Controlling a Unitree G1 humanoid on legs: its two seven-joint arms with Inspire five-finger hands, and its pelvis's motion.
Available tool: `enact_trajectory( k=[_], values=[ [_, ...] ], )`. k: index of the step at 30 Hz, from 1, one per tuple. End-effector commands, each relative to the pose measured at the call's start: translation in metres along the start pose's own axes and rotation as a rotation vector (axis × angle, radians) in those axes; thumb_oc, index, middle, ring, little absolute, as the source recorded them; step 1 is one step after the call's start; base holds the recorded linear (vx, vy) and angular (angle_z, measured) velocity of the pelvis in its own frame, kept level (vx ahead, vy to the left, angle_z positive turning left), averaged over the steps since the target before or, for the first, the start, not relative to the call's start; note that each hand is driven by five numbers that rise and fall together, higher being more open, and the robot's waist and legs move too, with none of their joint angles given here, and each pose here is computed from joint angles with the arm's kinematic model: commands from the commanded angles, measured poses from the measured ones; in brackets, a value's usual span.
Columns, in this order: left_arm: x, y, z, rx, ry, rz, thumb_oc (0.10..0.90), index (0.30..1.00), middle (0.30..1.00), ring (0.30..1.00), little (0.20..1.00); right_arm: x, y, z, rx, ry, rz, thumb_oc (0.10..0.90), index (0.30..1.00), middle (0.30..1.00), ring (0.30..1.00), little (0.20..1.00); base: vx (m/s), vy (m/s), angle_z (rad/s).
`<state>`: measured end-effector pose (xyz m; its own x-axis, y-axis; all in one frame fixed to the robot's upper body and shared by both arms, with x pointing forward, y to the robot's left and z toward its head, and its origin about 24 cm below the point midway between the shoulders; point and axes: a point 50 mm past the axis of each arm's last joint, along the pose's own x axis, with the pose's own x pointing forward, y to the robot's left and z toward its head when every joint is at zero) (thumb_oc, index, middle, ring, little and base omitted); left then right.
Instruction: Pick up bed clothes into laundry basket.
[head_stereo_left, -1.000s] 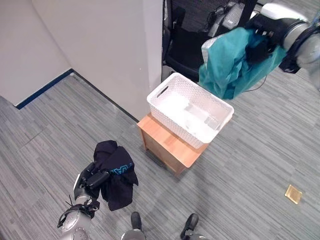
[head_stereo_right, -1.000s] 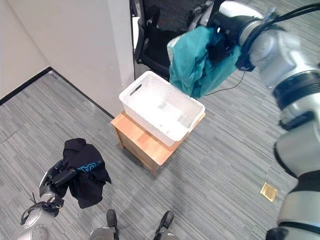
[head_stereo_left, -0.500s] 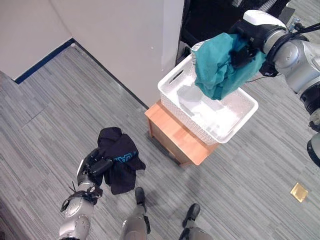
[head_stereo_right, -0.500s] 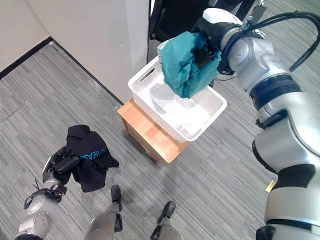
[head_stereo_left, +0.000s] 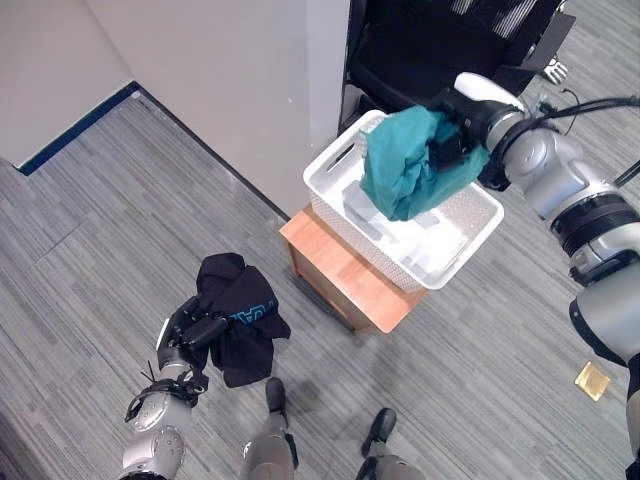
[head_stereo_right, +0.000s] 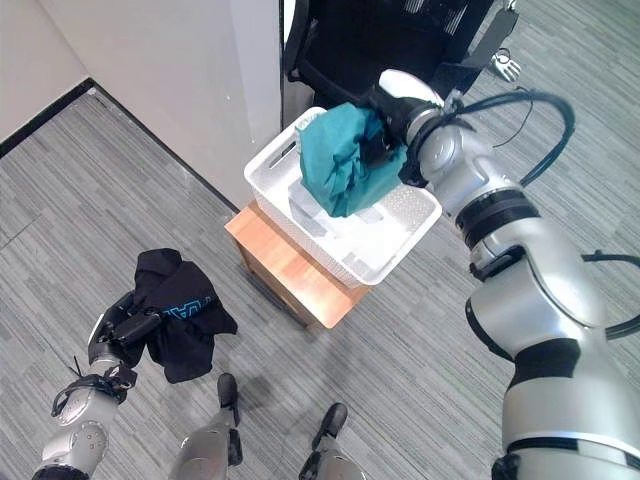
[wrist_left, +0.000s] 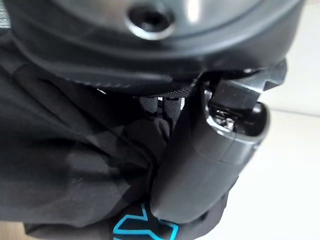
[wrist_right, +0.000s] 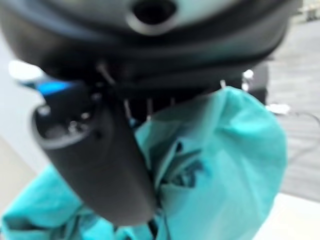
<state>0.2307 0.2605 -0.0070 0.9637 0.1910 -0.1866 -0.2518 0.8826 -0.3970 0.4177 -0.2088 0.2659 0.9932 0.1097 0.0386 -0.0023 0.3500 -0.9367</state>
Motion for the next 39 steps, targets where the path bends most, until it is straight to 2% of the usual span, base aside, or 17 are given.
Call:
enact_trajectory(
  k=[1,2,5,6,7,24,28,30,33,34,37,39],
  values=[
    [0.007,-0.023,0.054,0.025,-0.264,-0.117,0.4,0.3,0.3,0.3,0.3,0.0,-0.052,0.025,0.022,-0.053,-0.19,0.4,0.3,0.3,0.3,0.3,0.0,0.016,-0.05],
    [0.008,-0.024,0.055,0.022,-0.268,-0.115,0.4,0.3,0.3,0.3,0.3,0.004,-0.033,0.021,0.032,-0.037,-0.148,0.4,0.3,0.3,0.3,0.3,0.0,0.019,-0.04],
    [0.009,-0.026,0.055,0.025,-0.272,-0.118,0.4,0.3,0.3,0.3,0.3,0.008,-0.012,0.024,0.02,-0.036,-0.086,0.4,0.3,0.3,0.3,0.3,0.0,0.007,-0.01],
    [0.009,-0.025,0.055,0.024,-0.272,-0.115,0.4,0.3,0.3,0.3,0.3,0.009,-0.01,0.024,0.017,-0.032,-0.078,0.444,0.366,0.366,0.366,0.366,0.0,0.0,0.0],
    [0.01,-0.027,0.057,0.022,-0.279,-0.121,0.4,0.3,0.3,0.3,0.3,0.01,-0.005,0.023,0.006,-0.02,-0.055,0.8,0.9,0.9,0.9,0.9,0.0,0.0,0.0],
    [0.013,-0.023,0.055,0.008,-0.271,-0.102,0.4,0.3,0.3,0.3,0.3,0.01,-0.018,0.042,-0.12,-0.061,-0.067,0.8,0.9,0.9,0.9,0.9,0.0,0.002,-0.02],
    [0.014,-0.022,0.059,0.012,-0.288,-0.098,0.4,0.3,0.3,0.3,0.3,0.0,-0.026,0.069,-0.166,-0.231,-0.086,0.8,0.9,0.9,0.9,0.9,0.0,0.0,0.0],
    [0.013,-0.017,0.064,0.01,-0.311,-0.074,0.4,0.3,0.3,0.3,0.3,-0.017,-0.04,0.085,-0.161,-0.364,-0.128,0.8,0.9,0.9,0.9,0.9,-0.06,0.003,-0.02],
    [0.012,-0.016,0.067,0.009,-0.325,-0.068,0.4,0.3,0.3,0.3,0.3,-0.027,-0.047,0.086,-0.164,-0.408,-0.15,0.8,0.9,0.9,0.9,0.9,0.0,0.007,-0.04],
    [0.012,-0.009,0.074,0.004,-0.359,-0.044,0.4,0.3,0.3,0.3,0.3,-0.068,-0.083,0.081,-0.105,-0.538,-0.278,0.8,0.9,0.9,0.9,0.9,0.04,-0.005,0.01],
    [0.011,-0.003,0.082,0.021,-0.391,-0.019,0.4,0.3,0.3,0.3,0.3,-0.112,-0.123,0.076,-0.046,-0.644,-0.474,0.8,0.9,0.9,0.9,0.9,0.05,-0.004,0.06],
    [0.008,0.001,0.089,0.066,-0.415,-0.006,0.4,0.3,0.3,0.3,0.3,-0.131,-0.134,0.063,-0.041,-0.646,-0.545,0.8,0.9,0.9,0.9,0.9,0.04,-0.004,-0.05]
  ],
)
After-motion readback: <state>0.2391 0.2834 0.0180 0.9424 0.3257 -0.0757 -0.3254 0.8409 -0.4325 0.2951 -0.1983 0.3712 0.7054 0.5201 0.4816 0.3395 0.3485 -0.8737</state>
